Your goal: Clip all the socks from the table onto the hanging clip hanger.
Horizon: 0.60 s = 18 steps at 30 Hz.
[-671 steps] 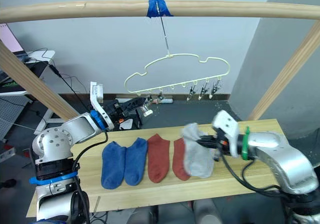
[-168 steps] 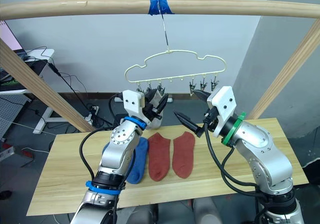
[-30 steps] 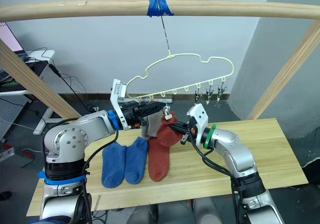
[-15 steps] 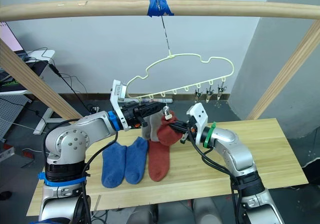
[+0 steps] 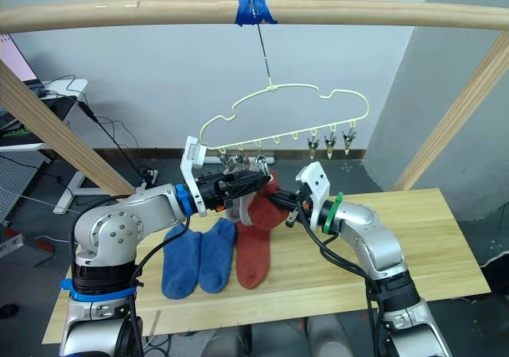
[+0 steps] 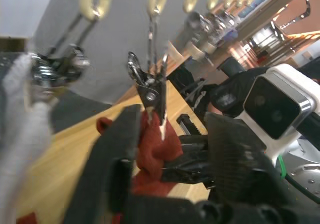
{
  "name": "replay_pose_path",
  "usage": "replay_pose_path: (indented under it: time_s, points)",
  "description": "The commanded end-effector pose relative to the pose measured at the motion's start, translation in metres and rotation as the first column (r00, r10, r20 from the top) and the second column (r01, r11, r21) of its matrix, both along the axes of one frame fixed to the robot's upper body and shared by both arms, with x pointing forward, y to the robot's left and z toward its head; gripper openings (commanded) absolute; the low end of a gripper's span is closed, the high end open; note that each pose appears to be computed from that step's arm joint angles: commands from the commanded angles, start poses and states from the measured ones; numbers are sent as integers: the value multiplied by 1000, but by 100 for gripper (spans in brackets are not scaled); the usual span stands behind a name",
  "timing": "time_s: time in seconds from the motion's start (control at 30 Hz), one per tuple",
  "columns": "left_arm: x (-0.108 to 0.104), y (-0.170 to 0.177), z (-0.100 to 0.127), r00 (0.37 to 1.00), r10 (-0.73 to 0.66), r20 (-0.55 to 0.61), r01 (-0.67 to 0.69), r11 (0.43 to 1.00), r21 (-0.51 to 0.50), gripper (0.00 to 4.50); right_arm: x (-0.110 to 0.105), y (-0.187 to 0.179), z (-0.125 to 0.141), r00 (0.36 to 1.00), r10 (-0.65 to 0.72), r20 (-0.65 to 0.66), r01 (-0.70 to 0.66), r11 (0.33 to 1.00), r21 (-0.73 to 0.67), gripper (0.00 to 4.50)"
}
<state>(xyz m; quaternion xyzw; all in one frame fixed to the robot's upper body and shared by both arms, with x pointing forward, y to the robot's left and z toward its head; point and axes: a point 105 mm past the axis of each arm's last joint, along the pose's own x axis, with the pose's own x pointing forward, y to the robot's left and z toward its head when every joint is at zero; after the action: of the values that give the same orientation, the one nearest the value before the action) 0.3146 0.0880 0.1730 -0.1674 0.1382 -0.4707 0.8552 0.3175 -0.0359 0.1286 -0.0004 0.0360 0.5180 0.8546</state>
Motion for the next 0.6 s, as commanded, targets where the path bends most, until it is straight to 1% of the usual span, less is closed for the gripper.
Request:
replay_pose_path:
  time_s: [0.03, 0.1, 0.17, 0.23, 0.3, 0.33, 0.4, 0.47, 0.5, 0.57, 0.6]
  points:
    - [-11, 0, 13, 998, -42, 50, 42, 999, -13, 374, 1, 1, 14, 998, 7, 56, -8, 1000, 25, 0]
    - [-14, 4, 15, 997, -42, 59, 42, 999, -1, 437, 2, 1, 14, 998, 5, 58, -6, 1000, 21, 0]
    - [-17, 8, 16, 997, -53, 62, 52, 999, 13, 444, 3, 1, 13, 998, 2, 58, -3, 1000, 18, 0]
    - [-20, 23, 20, 996, -48, 80, 44, 998, 48, 444, 6, 0, 12, 998, -9, 56, 8, 1000, 12, 0]
    - [-23, 38, 25, 993, -24, 111, 16, 997, 75, 450, 7, -2, 11, 999, -14, 43, 14, 1000, 11, 53]
    - [-23, 43, 27, 992, -12, 125, 2, 997, 83, 450, 8, -3, 10, 999, -17, 39, 17, 1000, 10, 69]
    - [-24, 51, 31, 986, 23, 168, -39, 995, 92, 450, 10, -7, 8, 999, -29, 36, 29, 1000, 3, 138]
    - [-34, 51, 30, 980, -1, 197, -21, 994, 109, 450, 10, -15, 5, 999, -37, 36, 37, 999, -18, 213]
    - [-37, 52, 32, 972, 9, 237, -35, 994, 104, 450, 9, -19, 3, 998, -43, 34, 44, 999, -25, 245]
    - [-41, 52, 31, 965, 16, 261, -50, 991, 124, 450, 7, -28, 1, 998, -59, 24, 59, 998, -35, 313]
    - [-43, 52, 34, 956, 25, 292, -64, 990, 126, 450, 6, -37, -2, 996, -85, 31, 87, 995, -55, 348]
